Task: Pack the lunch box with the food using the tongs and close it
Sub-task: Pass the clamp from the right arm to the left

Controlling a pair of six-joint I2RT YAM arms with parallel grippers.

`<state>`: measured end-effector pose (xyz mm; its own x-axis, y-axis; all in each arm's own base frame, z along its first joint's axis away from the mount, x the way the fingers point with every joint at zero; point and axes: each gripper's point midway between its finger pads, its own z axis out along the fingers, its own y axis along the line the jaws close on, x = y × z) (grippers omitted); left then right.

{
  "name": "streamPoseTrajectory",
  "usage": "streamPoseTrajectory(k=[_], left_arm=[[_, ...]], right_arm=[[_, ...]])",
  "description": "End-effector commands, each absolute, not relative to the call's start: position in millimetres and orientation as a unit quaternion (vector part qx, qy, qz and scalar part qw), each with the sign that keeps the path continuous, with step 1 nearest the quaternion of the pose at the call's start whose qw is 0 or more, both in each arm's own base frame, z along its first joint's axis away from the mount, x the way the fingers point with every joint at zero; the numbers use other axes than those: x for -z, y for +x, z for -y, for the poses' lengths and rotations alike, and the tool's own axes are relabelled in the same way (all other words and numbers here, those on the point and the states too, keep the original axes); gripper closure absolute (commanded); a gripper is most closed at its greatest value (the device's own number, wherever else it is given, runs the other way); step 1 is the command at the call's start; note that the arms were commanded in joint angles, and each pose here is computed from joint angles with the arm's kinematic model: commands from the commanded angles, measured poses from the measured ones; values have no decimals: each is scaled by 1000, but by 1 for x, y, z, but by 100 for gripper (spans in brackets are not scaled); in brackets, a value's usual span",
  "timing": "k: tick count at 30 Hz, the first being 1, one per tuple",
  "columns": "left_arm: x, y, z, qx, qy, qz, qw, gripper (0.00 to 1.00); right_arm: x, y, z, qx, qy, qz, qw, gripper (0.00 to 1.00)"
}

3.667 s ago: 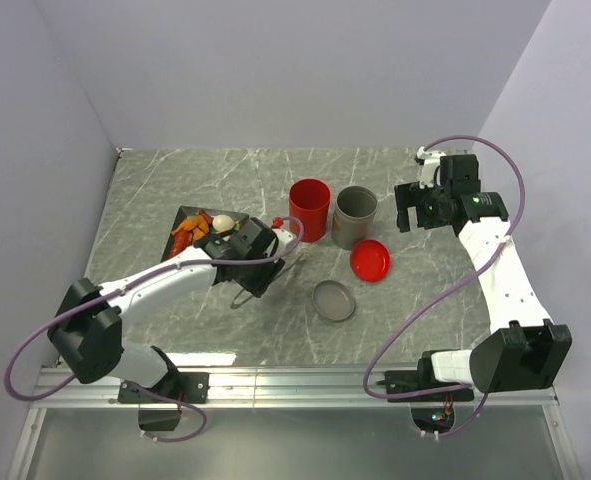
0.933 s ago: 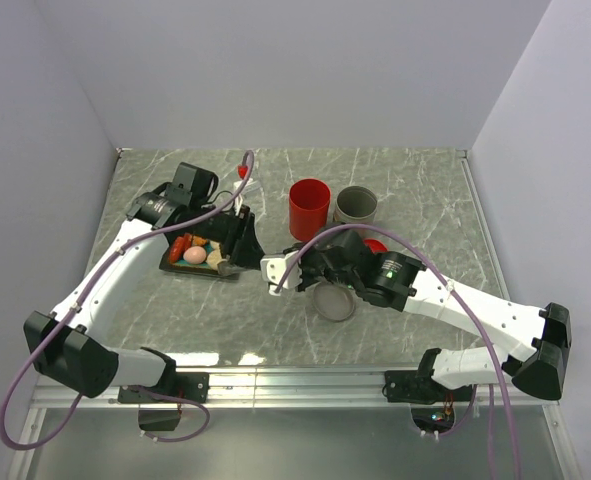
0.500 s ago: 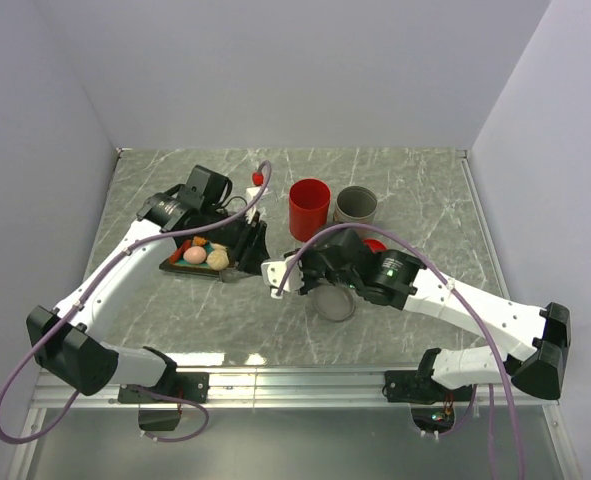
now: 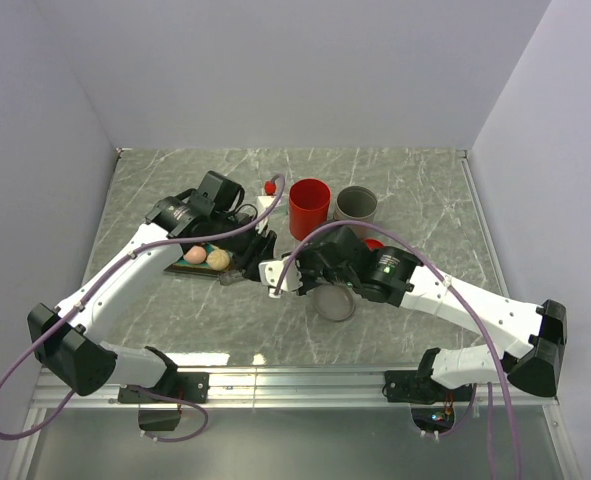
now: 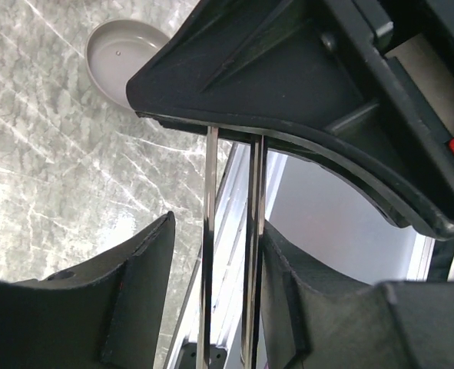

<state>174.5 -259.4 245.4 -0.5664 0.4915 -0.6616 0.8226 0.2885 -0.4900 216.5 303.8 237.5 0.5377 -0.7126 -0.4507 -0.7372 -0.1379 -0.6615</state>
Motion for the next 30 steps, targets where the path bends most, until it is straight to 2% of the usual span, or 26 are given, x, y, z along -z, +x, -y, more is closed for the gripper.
streamPoseTrajectory(k=[1,4,8,11,13,20,30], left_arm=[[-252,181,259,409,434,-772,220,49],[-251,180,259,409,433,-772,219,54],[-250,180,259,408,434,-773,219,71],[-249,180,258,408,433,-773,220,79],[-249,178,257,408,435,-772,219,79],[-245,172,249,396,439,-778,215,50],[-247,176,250,392,440,-778,217,48]], right_arm=[[-260,217,-310,-20,-745,-470,473,85],[-259,216,-310,-20,-747,-469,471,85],[-260,216,-309,-20,-748,-467,471,84],[-259,215,-309,-19,-750,-465,469,84],[-259,214,-308,-20,-754,-460,469,85],[-251,210,-302,-18,-762,-456,460,87],[-250,209,-299,-15,-767,-452,455,87]])
